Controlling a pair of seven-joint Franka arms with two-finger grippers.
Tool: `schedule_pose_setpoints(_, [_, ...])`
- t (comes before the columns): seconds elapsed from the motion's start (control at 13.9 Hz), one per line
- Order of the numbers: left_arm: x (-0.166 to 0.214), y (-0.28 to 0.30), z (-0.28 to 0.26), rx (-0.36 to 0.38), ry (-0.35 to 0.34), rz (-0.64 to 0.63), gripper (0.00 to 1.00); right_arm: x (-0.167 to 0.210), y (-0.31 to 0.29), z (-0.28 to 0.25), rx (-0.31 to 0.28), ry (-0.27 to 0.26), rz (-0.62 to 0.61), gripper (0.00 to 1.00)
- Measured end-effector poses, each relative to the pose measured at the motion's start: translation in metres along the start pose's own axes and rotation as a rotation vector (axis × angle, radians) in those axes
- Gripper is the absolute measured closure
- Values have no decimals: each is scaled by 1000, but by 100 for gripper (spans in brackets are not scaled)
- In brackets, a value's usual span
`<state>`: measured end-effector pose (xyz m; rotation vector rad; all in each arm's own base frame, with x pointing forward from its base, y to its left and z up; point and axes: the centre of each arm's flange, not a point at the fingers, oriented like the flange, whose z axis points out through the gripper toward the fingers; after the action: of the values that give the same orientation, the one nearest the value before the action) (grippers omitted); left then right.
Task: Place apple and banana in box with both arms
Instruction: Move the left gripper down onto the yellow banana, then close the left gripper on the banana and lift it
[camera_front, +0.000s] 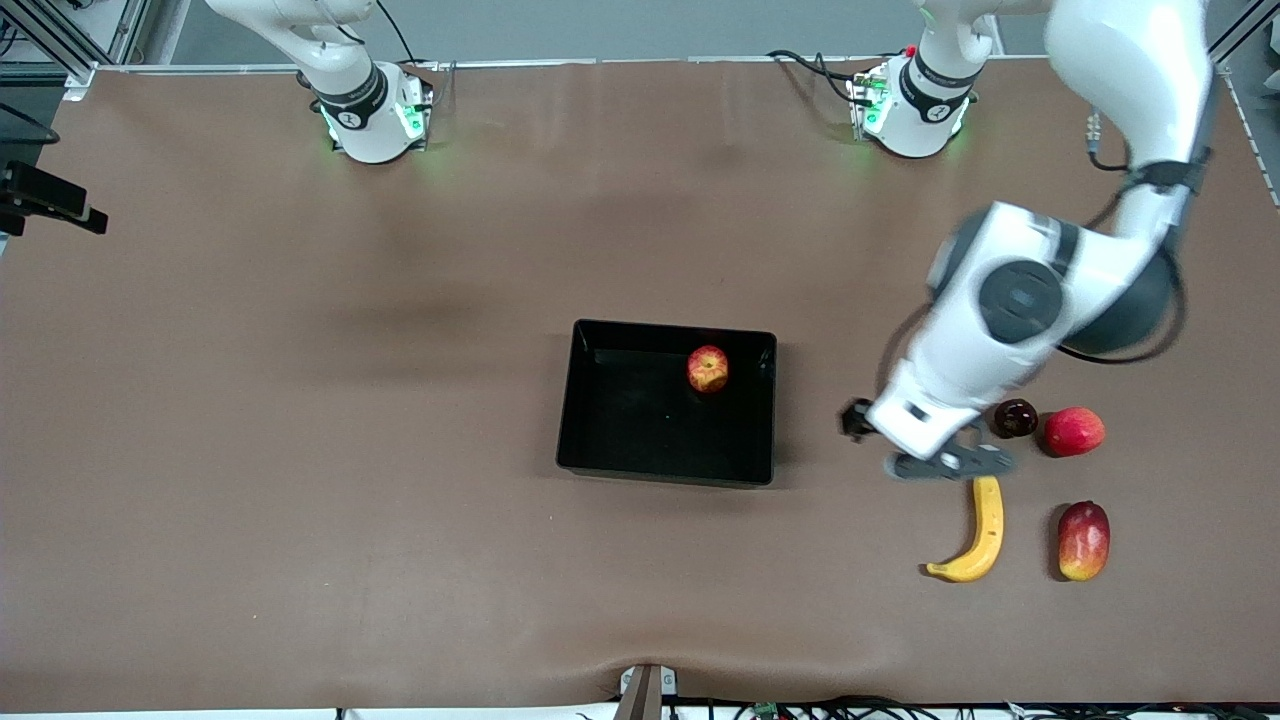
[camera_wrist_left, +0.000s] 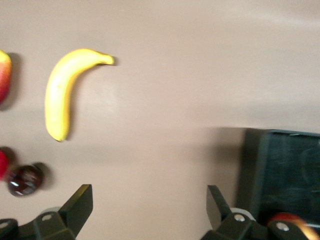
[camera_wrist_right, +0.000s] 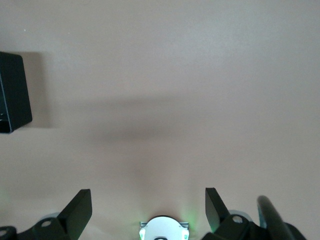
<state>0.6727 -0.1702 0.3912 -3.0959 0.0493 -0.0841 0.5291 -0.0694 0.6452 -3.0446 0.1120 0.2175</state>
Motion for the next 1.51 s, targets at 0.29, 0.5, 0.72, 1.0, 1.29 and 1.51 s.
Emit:
schedule_pose_setpoints(0.29, [24, -101, 57, -36, 9, 43, 0, 1, -1, -1, -5, 10, 14, 0])
schedule_pose_setpoints(0.5, [31, -131, 94, -37, 32, 29, 0, 1, -6, -5, -46, 35, 4, 0])
schedule_pose_setpoints(0.72, [37, -162, 134, -30, 76, -11, 0, -9, -20, -16, -52, 59, -22, 0])
schedule_pose_setpoints(1.0, [39, -163, 173, -51, 121, -17, 0, -9, -36, -17, -56, 92, -52, 0])
schedule_pose_setpoints(1.29, [38, -171, 193, -42, 140, -19, 4, -6, -35, -14, -57, 95, -79, 0])
schedule_pose_setpoints(1.51, [38, -174, 206, -21, 148, 2, 33, -6, -33, -14, -57, 95, -88, 0])
